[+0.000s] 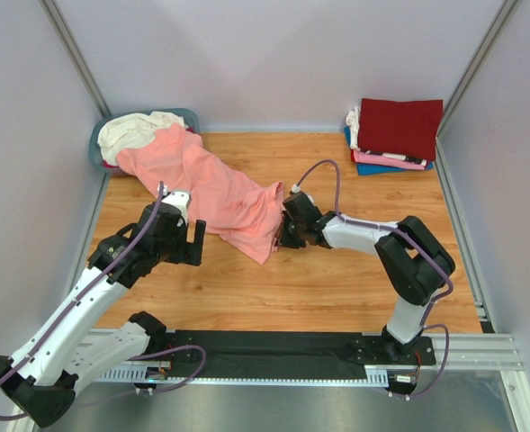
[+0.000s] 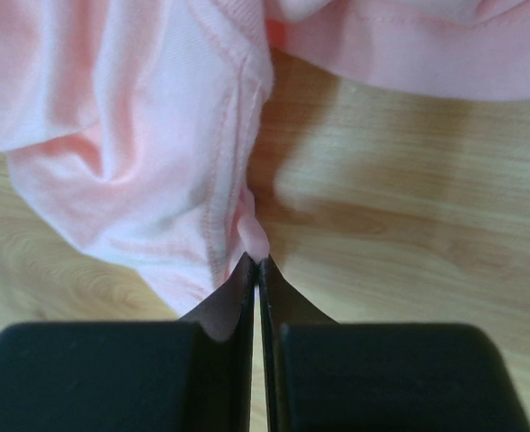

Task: Fold and stack the t-shirts
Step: Move the tshirt to the center of the board

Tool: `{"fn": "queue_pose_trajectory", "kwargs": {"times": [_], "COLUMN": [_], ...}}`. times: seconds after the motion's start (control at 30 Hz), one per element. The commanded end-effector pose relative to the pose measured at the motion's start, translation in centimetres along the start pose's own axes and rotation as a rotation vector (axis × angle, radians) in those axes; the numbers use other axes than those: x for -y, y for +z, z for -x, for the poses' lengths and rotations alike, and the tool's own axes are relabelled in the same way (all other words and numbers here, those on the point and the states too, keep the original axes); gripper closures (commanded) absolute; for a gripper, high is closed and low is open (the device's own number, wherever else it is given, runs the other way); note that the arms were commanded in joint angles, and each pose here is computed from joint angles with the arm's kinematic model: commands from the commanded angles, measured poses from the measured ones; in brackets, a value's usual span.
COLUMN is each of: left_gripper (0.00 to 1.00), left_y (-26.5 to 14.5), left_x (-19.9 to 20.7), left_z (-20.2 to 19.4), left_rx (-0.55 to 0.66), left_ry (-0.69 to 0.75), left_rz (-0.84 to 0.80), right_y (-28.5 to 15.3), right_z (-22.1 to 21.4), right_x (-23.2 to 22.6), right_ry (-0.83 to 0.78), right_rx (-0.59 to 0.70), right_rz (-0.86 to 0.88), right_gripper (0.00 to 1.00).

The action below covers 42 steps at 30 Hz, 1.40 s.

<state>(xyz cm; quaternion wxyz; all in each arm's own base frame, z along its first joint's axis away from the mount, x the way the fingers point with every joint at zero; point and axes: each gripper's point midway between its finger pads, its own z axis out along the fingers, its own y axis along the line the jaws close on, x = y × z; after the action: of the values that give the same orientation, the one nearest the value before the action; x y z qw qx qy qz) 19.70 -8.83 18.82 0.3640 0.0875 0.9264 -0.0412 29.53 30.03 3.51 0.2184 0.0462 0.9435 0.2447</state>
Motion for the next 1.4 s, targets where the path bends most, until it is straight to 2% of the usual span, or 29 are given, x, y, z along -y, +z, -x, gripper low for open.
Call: {"fn": "queue_pose_trajectory", "kwargs": {"times": [0.0, 0.07, 0.17, 0.2, 0.3, 0.33, 0.37, 0.43, 0.47, 0.5, 0.53, 0.6, 0.63, 0.7, 0.77, 0.83, 0.97, 1.03, 1.17, 1.2, 1.37], "left_gripper": [0.00, 0.00, 0.00, 0.00, 0.00, 0.00, 0.00, 0.00, 0.00, 0.00, 0.00, 0.00, 0.00, 0.01, 0.05, 0.10, 0.14, 0.16, 0.15, 0.14, 0.09], "left_y": [-0.2, -0.4, -0.7, -0.8, -1.0, -1.0, -1.0, -1.0, -1.0, -1.0, -0.8, -0.6, -0.5, 0.5, 1.4, 3.2, 6.0, 6.8, 10.2, 10.8, 15.7], "left_x": [-0.5, -0.7, -0.9, -1.0, -1.1, -1.1, -1.2, -1.1, -1.1, -1.0, -0.7, -0.4, -0.1, 1.1, 3.5, 5.0, 6.2, 6.8, 8.8, 9.6, 12.5], "left_z": [0.8, 0.8, 1.0, 1.0, 1.1, 1.0, 1.0, 1.0, 1.0, 1.0, 0.9, 0.8, 0.5, 0.0, -0.4, -1.0, -1.4, -0.1, 1.4, 3.1, 4.8], "left_rx": [0.043, 0.052, 0.073, 0.079, 0.089, 0.086, 0.086, 0.086, 0.087, 0.084, 0.074, 0.045, 0.018, -0.032, -0.069, -0.091, -0.159, -0.152, -0.202, -0.167, -0.228], "left_ry": [-0.022, -0.027, -0.038, -0.042, -0.045, -0.046, -0.046, -0.046, -0.047, -0.046, -0.045, -0.047, -0.055, -0.108, -0.135, -0.153, -0.135, -0.120, -0.097, -0.101, -0.148], "left_rz": [0.026, 0.032, 0.040, 0.043, 0.045, 0.046, 0.047, 0.046, 0.044, 0.039, 0.026, 0.016, 0.009, -0.019, -0.128, -0.181, -0.174, -0.175, -0.183, -0.206, -0.225], "right_y": [-6.4, -12.3, -20.2, -25.1, -35.5, -38.8, -40.4, -41.6, -44.7, -44.0, -41.3, -40.7, -37.2, -36.6, -33.8, -33.2, -32.9, -33.8, -34.0, -33.6, -32.6], "right_z": [4.9, 7.6, 10.8, 13.2, 18.5, 20.9, 21.7, 23.7, 22.6, 22.2, 21.2, 18.3, 16.7, 14.6, 12.6, 11.7, 10.3, 10.8, 10.9, 10.8, 10.8], "right_x": [-8.6, -13.7, -18.2, -20.7, -21.9, -20.4, -19.0, -14.3, -13.1, -11.5, -8.7, -6.3, -4.1, -2.7, -0.1, 1.4, 4.4, 6.1, 7.5, 7.7, 7.9], "right_ry": [0.054, 0.049, 0.049, 0.044, 0.132, 0.215, 0.264, 0.404, 0.464, 0.504, 0.555, 0.608, 0.643, 0.643, 0.661, 0.642, 0.624, 0.596, 0.570, 0.567, 0.531], "right_rx": [0.096, 0.147, 0.225, 0.301, 0.502, 0.600, 0.641, 0.732, 0.772, 0.776, 0.761, 0.748, 0.696, 0.689, 0.649, 0.655, 0.669, 0.754, 0.805, 0.797, 0.784], "right_rz": [0.269, 0.433, 0.568, 0.637, 0.742, 0.745, 0.724, 0.642, 0.691, 0.666, 0.596, 0.573, 0.505, 0.487, 0.394, 0.344, 0.218, 0.140, 0.075, 0.067, 0.057], "right_gripper": [1.00, 1.00, 1.00, 1.00, 1.00, 1.00, 1.00, 1.00, 1.00, 1.00, 1.00, 1.00, 0.99, 1.00, 1.00, 0.99, 1.00, 1.00, 1.00, 1.00, 1.00]}}
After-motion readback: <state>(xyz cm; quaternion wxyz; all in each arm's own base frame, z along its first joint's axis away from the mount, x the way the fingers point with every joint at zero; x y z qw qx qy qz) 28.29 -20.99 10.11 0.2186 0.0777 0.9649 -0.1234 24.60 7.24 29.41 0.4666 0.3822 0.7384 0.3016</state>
